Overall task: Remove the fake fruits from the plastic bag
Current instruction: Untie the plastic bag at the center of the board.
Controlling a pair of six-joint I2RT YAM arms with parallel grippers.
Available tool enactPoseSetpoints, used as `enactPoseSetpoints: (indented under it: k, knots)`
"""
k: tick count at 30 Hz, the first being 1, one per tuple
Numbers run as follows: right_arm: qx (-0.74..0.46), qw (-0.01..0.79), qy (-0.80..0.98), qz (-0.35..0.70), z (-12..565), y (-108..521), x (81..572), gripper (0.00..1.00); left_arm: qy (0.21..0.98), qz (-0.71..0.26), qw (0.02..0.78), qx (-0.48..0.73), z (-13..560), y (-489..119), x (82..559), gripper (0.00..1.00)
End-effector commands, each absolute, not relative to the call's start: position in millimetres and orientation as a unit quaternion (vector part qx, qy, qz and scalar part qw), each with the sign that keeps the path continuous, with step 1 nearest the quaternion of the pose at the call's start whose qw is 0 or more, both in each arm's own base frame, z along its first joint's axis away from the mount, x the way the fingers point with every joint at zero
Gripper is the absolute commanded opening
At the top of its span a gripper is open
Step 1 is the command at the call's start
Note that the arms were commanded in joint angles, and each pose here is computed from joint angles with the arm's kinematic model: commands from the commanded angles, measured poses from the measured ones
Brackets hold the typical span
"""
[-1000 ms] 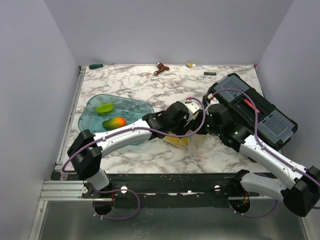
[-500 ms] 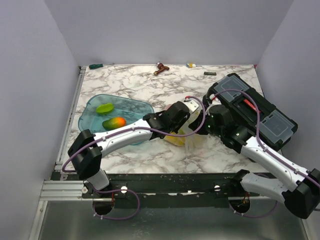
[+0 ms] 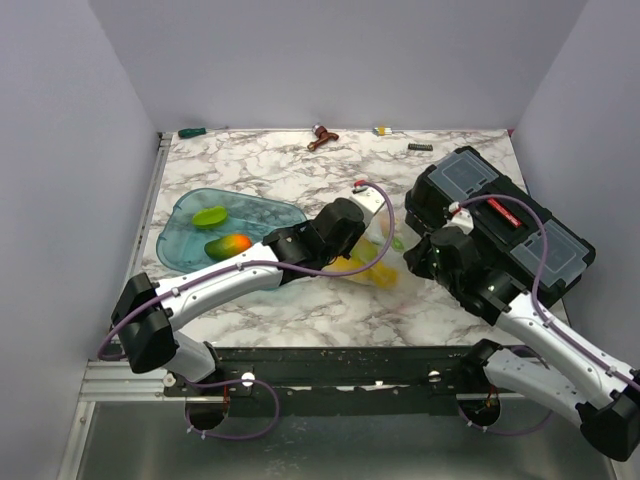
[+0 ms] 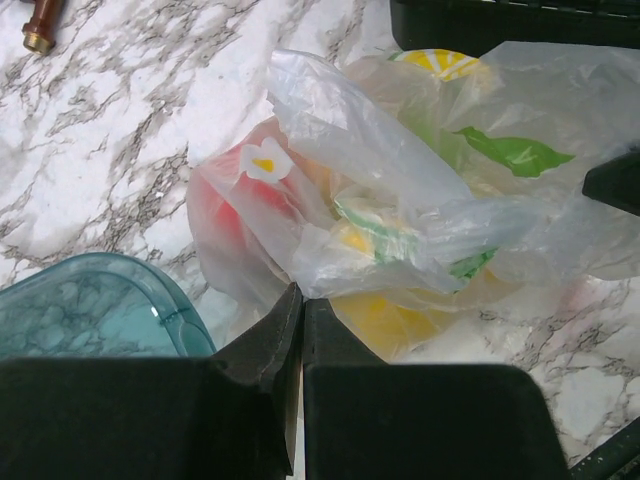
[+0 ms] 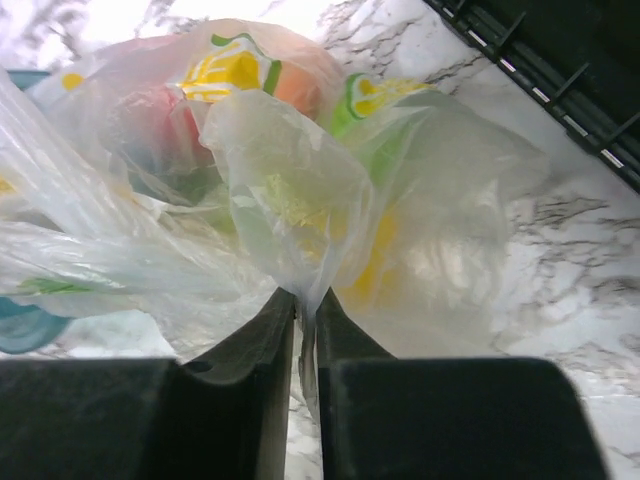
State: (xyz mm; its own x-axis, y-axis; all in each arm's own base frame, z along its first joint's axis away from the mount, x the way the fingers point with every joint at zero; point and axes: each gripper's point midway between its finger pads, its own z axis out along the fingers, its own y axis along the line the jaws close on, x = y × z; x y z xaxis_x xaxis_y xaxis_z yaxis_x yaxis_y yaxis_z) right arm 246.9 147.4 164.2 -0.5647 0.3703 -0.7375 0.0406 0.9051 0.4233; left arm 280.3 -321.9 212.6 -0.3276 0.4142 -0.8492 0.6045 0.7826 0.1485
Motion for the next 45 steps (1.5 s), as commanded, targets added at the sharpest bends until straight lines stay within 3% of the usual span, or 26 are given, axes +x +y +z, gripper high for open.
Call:
enactPoseSetpoints:
  k: [1, 8, 10, 14, 19, 24, 31, 37, 40, 45]
  knots:
    - [0.068, 0.444, 0.884, 0.129, 170.4, 135.8, 243.6, 0.20, 0.803, -0.124, 0.493, 0.311, 225.1, -325.5, 277.2, 0.00]
    - [0.022, 0.443, 0.883, 0.154, 204.6, 145.0, 237.0, 0.60, 0.807, -0.138, 0.484, 0.308, 229.2, -328.1, 272.3, 0.00]
    - [0.013, 0.444, 0.884, 0.150, 209.8, 144.1, 236.4, 0.66, 0.808, -0.135, 0.485, 0.305, 229.4, -326.3, 273.4, 0.00]
    - [-0.044, 0.448, 0.874, 0.180, 224.1, 169.9, 233.9, 0.71, 0.809, -0.133, 0.486, 0.302, 235.0, -325.7, 274.1, 0.00]
    - [-0.092, 0.476, 0.863, 0.145, 233.3, 208.1, 226.5, 0.76, 0.807, -0.130, 0.492, 0.298, 234.6, -321.6, 274.2, 0.00]
    - [0.029, 0.491, 0.868, 0.068, 221.6, 186.7, 238.0, 0.81, 0.810, -0.128, 0.492, 0.293, 235.2, -319.5, 274.5, 0.00]
    - [0.072, 0.483, 0.870, 0.063, 186.9, 162.2, 224.6, 0.89, 0.809, -0.137, 0.499, 0.280, 243.3, -314.5, 272.7, 0.00]
    - [0.102, 0.474, 0.872, 0.070, 163.7, 161.8, 222.7, 0.77, 0.807, -0.142, 0.500, 0.281, 243.9, -316.0, 272.1, 0.00]
    - [0.136, 0.493, 0.857, 0.057, 171.2, 149.4, 226.1, 0.48, 0.808, -0.123, 0.508, 0.272, 243.0, -309.1, 276.7, 0.00]
    - [0.121, 0.513, 0.843, 0.109, 190.7, 155.6, 225.1, 0.19, 0.806, -0.131, 0.510, 0.272, 247.6, -308.5, 274.0, 0.00]
